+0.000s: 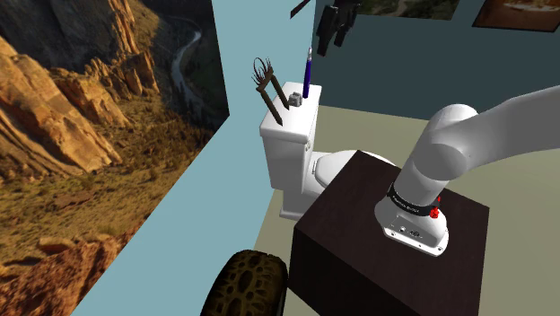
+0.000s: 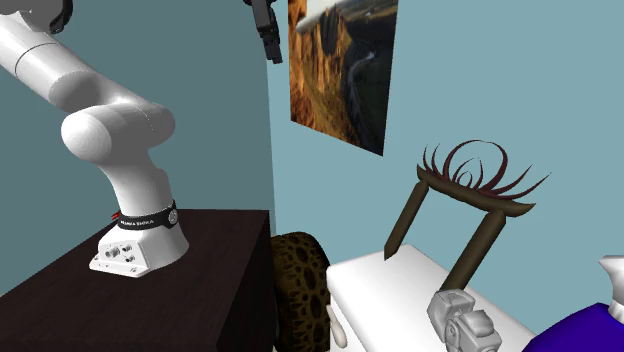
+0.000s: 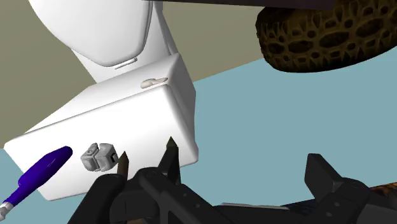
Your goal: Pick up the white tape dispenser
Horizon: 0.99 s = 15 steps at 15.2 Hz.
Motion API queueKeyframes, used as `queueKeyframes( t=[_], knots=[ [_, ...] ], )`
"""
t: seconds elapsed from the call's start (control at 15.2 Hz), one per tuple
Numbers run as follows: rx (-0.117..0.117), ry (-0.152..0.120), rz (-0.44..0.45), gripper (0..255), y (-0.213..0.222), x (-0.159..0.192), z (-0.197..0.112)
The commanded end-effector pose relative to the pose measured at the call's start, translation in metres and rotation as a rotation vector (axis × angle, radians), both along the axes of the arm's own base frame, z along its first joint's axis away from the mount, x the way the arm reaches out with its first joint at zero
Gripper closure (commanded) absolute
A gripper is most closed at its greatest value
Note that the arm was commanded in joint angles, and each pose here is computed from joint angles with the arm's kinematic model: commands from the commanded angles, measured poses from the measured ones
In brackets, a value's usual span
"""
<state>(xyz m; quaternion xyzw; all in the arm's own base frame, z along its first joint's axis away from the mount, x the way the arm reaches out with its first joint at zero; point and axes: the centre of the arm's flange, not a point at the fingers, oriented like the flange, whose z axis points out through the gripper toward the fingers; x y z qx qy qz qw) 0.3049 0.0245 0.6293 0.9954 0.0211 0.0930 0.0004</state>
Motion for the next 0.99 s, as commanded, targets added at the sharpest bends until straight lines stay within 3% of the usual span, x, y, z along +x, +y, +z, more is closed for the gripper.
queueKeyframes(
  t=[0.0, 0.92],
  knots=[
    [0.000, 0.000, 0.000, 0, 0.000, 0.000, 0.000],
    [0.011, 0.033, -0.334, 0, -0.063, 0.145, -0.099]
  ],
)
